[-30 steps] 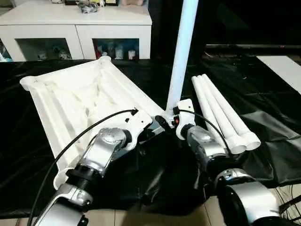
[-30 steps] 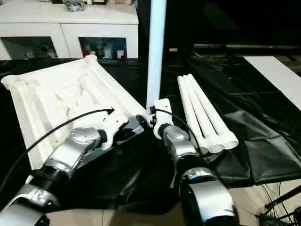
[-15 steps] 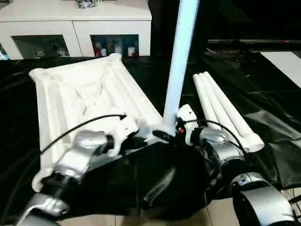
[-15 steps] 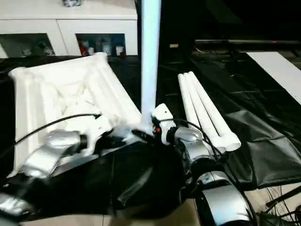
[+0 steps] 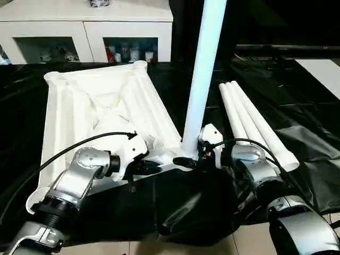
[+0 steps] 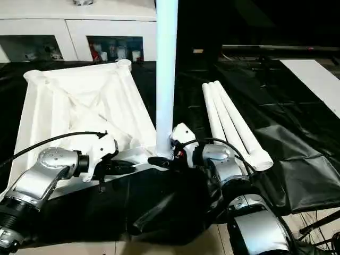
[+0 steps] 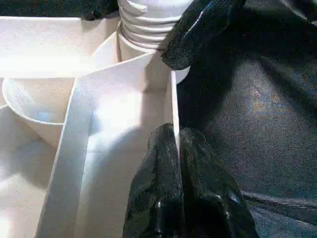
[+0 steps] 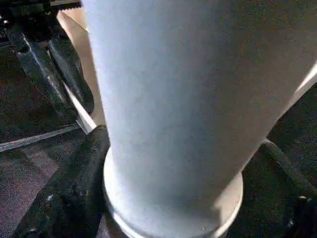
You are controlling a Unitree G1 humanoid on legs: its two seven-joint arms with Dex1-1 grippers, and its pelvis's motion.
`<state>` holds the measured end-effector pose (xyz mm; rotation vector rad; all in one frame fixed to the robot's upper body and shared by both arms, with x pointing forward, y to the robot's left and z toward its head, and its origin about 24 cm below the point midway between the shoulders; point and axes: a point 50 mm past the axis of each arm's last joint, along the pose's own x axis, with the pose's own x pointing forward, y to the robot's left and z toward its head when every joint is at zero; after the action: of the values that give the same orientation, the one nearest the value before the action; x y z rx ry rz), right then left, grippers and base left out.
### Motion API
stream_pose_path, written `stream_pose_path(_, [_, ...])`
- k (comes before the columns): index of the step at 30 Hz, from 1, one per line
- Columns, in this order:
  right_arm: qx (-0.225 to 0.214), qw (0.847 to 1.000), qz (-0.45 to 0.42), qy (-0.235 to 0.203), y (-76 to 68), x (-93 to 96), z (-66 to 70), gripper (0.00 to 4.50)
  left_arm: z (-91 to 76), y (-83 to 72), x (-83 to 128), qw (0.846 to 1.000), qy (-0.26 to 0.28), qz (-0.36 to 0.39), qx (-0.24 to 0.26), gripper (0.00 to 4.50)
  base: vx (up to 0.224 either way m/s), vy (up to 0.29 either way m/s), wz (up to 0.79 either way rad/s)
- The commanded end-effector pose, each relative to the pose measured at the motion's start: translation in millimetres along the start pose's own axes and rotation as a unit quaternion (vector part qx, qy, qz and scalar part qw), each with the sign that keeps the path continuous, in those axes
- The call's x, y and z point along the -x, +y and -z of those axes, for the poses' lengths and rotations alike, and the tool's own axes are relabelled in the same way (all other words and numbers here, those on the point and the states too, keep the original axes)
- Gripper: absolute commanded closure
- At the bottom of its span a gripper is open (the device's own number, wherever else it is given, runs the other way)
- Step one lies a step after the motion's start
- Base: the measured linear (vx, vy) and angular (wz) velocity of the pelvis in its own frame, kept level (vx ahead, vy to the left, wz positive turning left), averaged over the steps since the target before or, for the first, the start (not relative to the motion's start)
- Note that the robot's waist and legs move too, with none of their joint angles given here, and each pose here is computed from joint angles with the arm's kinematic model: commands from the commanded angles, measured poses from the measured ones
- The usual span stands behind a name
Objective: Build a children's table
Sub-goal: Rotate leg to tighten
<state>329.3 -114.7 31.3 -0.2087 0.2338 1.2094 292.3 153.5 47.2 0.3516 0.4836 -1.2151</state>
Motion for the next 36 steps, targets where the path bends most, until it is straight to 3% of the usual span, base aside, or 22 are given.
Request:
stream_pose_path(1, [-0.013,1.000,0.002,-0.001,1.0,3.7,5.3,1.28,15.5,-9.1,-7.5,0.999,0.026,0.029,0.027,4.50,0.000,0.000,0.00])
stream_pose_path(5, [-0.017,1.000,-0.006,-0.001,2.7,3.4,6.6,1.68,15.0,-8.9,-7.8,0.999,0.026,0.028,0.027,4.50,0.000,0.000,0.00])
stream_pose_path(15, [-0.032,0.999,0.004,-0.008,4.6,-1.1,8.6,1.76,16.1,-12.1,-6.8,0.999,0.025,0.031,0.033,4.50,0.000,0.000,0.00])
stream_pose_path(17, [-0.063,0.995,0.076,-0.022,0.4,-6.6,10.6,1.76,15.5,-12.0,-10.0,0.999,0.020,0.022,0.037,4.50,0.000,0.000,0.00])
stream_pose_path(19, [-0.075,0.992,0.094,-0.026,-0.2,-8.3,11.6,1.76,15.0,-12.0,-11.5,0.999,0.019,0.019,0.038,4.50,0.000,0.000,0.00])
stream_pose_path(22, [-0.136,0.974,0.180,-0.018,2.9,-21.2,21.8,1.77,8.0,-5.7,-26.7,0.998,0.004,-0.028,0.053,4.50,0.000,0.000,0.00])
stream_pose_path(26, [-0.163,0.959,0.231,-0.005,5.1,-29.1,26.7,1.77,3.6,-0.3,-39.1,0.996,0.005,-0.066,0.063,4.50,0.000,0.000,0.00])
stream_pose_path(28, [-0.203,0.931,0.302,0.011,6.3,-38.6,30.3,1.77,-4.8,7.4,-59.2,0.988,0.009,-0.133,0.082,4.50,0.000,0.000,0.00])
stream_pose_path(29, [-0.203,0.931,0.302,0.011,6.3,-38.6,30.3,1.77,-4.8,7.4,-59.2,0.988,0.009,-0.133,0.082,4.50,0.000,0.000,0.00])
stream_pose_path(30, [-0.222,0.917,0.330,0.017,6.9,-42.7,30.8,1.77,-9.8,9.6,-68.7,0.983,0.010,-0.161,0.091,4.50,0.000,0.000,0.00])
stream_pose_path(36, [-0.291,0.875,0.386,0.018,8.2,-55.2,26.0,1.77,-31.1,7.8,-98.0,0.979,-0.016,-0.186,0.086,4.50,0.000,0.000,0.00])
